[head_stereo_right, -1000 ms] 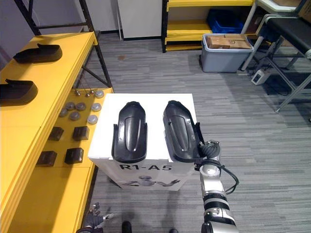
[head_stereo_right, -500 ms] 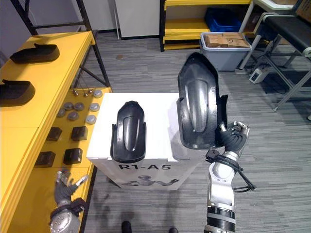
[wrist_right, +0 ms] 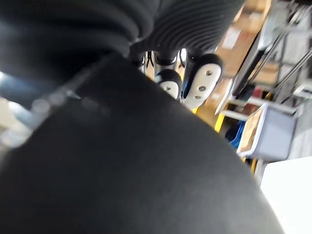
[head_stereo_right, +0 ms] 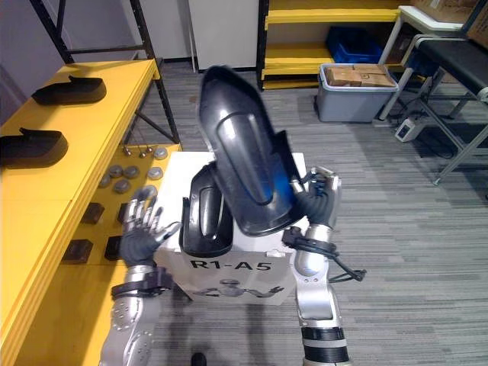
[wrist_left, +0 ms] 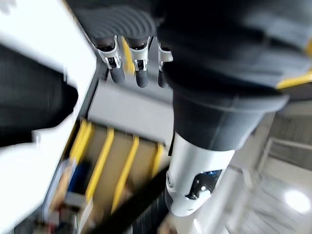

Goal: Walk over and take plastic housings, then place them on the shelf

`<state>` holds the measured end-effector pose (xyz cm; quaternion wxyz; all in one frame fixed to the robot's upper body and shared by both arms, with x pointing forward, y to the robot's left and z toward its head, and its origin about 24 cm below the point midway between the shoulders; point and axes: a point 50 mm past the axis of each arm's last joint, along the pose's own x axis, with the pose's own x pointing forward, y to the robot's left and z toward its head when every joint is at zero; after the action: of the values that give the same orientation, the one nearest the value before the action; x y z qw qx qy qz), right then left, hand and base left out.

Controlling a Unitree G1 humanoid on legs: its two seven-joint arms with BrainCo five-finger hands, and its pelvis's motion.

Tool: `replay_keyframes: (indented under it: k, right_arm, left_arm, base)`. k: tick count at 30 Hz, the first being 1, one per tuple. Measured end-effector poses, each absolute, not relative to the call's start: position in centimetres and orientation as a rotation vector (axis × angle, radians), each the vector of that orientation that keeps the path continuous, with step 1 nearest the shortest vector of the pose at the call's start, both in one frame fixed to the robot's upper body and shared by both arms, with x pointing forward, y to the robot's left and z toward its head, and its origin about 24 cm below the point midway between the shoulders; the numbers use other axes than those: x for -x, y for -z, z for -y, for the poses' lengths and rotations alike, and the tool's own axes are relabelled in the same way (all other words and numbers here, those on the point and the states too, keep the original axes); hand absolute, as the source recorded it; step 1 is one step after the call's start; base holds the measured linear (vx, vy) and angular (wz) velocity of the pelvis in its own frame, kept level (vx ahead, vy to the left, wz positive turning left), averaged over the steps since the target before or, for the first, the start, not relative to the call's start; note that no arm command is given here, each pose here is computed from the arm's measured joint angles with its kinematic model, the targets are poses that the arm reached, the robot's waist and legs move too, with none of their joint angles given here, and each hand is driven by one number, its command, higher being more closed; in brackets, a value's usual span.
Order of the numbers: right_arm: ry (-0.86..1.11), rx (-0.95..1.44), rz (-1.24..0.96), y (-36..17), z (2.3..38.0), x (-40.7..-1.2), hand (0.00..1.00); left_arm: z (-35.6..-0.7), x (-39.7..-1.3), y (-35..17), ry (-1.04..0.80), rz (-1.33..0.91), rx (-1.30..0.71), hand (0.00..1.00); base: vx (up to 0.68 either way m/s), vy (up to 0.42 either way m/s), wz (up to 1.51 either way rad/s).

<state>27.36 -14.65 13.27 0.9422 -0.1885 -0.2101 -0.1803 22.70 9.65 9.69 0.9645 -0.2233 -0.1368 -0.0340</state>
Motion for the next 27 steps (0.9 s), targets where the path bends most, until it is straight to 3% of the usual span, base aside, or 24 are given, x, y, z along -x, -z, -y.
replay_keyframes:
  k: [8,9,14,15,27]
  right_arm:
    - [0.219,0.377,0.46,-13.3,11.1,-27.1,1.0]
    - [0.216,0.376,0.461,-13.3,11.0,-27.1,1.0]
    - [0.201,0.398,0.466,-13.2,10.9,-27.1,1.0]
    - [0.199,0.403,0.463,-13.1,10.9,-27.0,0.0]
    - [0.019,0.408,0.412,-10.3,10.1,-25.3,0.0]
  left_arm:
    - [-7.1,-23.8,-8.7,0.189,0.186,0.468,0.0]
    - [-7.2,-23.8,-8.6,0.186,0.176,0.48,1.0]
    - [-7.0,-23.8,-8.0,0.189,0.128,0.513,1.0]
    - [-7.0,-23.8,-8.0,0.187,0.119,0.514,1.0]
    - [-8.1,-24.8,-7.4,0.12,0.085,0.44,1.0]
  base:
    - [-0.01,0.009,-0.06]
    - [-0.03,0.014,-0.04]
    - [-0.03,0.015,-0.1]
    - [-0.01,0.017,-0.04]
    - [0.0,0.001,0.0]
